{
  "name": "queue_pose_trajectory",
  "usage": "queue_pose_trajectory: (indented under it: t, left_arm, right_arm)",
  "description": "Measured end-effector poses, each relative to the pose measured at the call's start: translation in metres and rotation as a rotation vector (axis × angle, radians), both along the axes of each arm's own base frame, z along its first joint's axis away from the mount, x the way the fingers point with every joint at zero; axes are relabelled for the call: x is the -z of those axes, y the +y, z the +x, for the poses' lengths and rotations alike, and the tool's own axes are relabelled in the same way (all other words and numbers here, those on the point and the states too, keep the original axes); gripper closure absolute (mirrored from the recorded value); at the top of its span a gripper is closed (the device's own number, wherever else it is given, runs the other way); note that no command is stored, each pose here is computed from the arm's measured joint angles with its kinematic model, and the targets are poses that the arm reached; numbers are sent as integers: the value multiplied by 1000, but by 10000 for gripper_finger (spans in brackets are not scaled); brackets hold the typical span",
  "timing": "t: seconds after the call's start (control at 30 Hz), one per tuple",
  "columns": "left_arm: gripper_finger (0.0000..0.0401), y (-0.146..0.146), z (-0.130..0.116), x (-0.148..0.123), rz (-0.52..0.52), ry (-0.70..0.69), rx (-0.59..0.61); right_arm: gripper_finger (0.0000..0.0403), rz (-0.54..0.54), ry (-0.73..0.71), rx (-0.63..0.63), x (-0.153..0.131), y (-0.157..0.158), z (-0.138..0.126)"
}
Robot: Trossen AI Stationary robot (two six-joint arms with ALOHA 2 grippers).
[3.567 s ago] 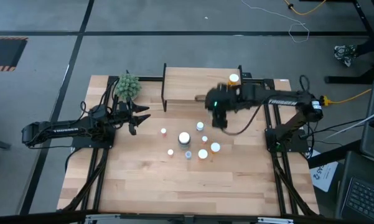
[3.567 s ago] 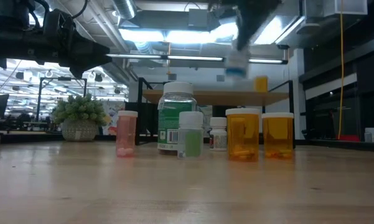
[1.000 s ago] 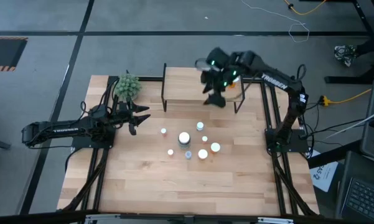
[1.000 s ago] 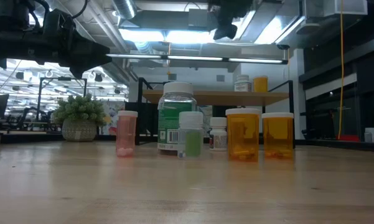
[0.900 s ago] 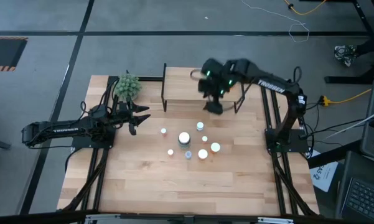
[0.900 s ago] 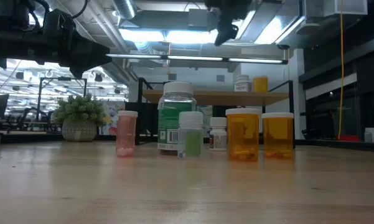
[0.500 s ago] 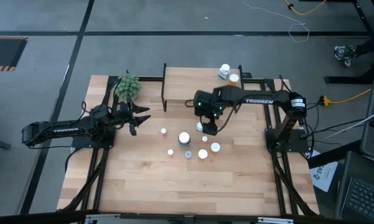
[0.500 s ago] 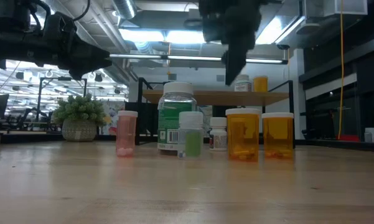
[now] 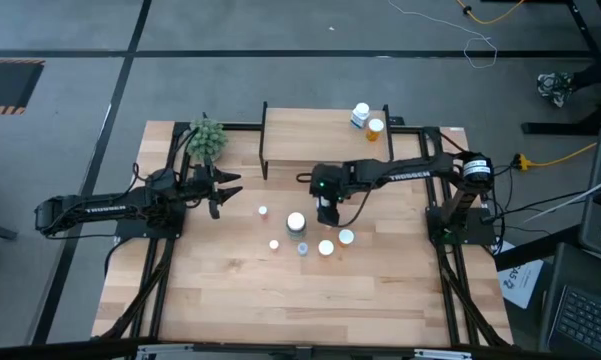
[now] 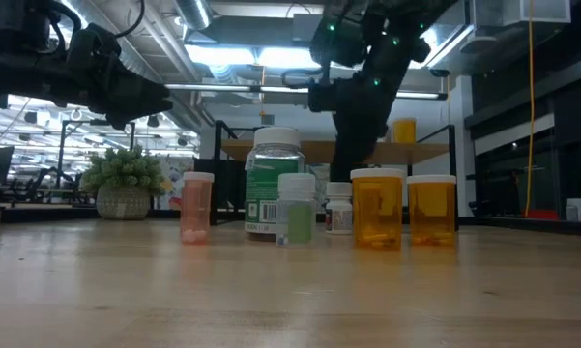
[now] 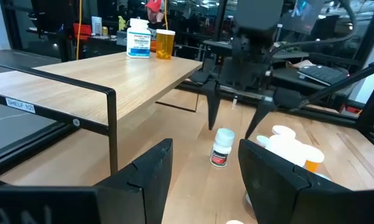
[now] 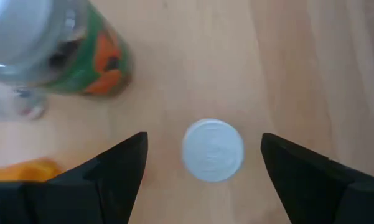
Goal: Pick and place medicine bottles onto shelf by color
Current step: Put the small white medicine bottle on the shelf
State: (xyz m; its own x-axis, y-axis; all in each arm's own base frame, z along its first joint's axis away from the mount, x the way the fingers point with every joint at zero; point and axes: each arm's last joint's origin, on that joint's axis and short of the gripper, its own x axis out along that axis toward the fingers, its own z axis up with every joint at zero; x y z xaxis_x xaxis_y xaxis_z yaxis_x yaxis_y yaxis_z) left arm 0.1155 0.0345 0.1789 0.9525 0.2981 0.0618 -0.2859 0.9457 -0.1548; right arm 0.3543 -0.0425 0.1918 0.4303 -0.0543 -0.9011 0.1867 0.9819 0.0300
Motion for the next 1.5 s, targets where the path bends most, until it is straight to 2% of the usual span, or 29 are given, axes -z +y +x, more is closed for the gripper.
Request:
queue_pose_trajectory:
  t: [0.13,0.4,0.77,0.97,1.13,1.23,1.4,1.5]
  left_arm:
    - [222,0,0,0,0,0,0]
    - [222,0,0,0,0,0,0]
    - [222,0,0,0,0,1,0]
    - [222,0,0,0,-1,2,0]
    - [222,0,0,0,-4,1,0]
    - [222,0,0,-3,-84,-63,8]
    - [224,-4,2,-42,-46,-136,93]
    - [227,-4,13,-68,-16,-15,102]
  right_arm:
    - [87,-102,37,43,7,-2,-5]
    - [99,-109,2,51,6,-3,-2]
    - [180,-61,25,56,18,-2,2]
    - [253,-61,39,47,11,1,4]
    - [253,-81,50,-39,-19,7,13]
    - [253,-114,47,-114,-47,10,20]
    - [253,-214,-12,-182,-113,0,26]
    - [253,-302,-81,-151,-159,-16,23]
